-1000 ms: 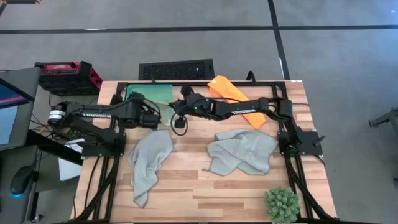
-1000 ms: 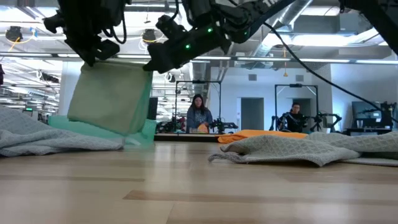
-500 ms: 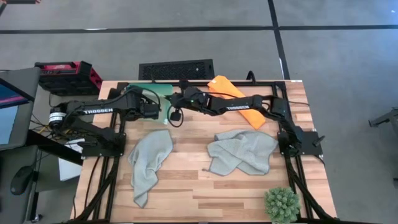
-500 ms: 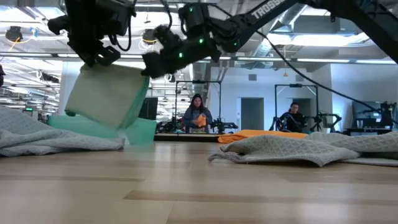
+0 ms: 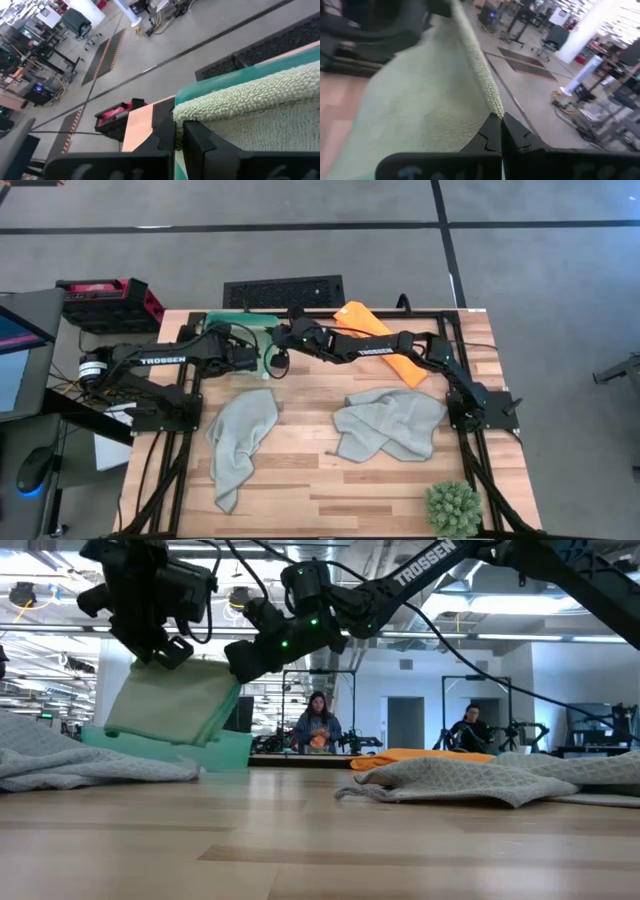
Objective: Fold microfiber towels
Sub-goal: Put the folded green towel into the bin
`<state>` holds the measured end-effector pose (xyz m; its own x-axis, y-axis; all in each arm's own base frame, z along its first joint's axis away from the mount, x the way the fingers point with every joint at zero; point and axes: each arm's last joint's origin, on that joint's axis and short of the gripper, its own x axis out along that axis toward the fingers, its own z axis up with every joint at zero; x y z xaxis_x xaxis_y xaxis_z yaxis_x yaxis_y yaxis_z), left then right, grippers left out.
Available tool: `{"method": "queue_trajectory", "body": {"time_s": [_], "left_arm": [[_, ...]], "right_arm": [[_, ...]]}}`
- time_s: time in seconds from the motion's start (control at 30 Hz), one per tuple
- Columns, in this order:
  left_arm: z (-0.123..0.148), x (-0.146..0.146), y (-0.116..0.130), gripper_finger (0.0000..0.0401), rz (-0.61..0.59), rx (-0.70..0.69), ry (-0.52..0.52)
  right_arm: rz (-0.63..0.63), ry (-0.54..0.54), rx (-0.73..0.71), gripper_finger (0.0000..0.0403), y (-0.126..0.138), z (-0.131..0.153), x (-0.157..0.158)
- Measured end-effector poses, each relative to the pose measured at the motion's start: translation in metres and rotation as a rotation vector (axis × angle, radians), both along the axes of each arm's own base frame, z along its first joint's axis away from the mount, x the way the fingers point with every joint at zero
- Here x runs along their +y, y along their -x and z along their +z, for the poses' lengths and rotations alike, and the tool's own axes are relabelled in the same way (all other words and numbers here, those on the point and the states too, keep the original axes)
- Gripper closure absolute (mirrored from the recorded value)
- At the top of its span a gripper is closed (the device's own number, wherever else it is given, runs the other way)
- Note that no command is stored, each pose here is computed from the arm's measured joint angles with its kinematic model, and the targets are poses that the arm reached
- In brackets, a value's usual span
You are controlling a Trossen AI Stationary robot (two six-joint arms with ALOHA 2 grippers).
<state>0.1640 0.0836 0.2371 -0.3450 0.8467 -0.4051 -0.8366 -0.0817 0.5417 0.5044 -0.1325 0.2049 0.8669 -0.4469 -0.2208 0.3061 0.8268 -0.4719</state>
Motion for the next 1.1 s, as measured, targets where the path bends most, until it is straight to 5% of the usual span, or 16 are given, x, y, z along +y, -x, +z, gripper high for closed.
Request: {"method": "queue_trajectory", "body": {"time_s": [1.1], "left_arm": [[-0.046, 0.041, -0.003, 0.04, 0.0, -0.01, -0.07]], "right_arm": [[-0.065, -0.019, -0.045, 0.0395, 0.006, 0.002, -0.024]]}}
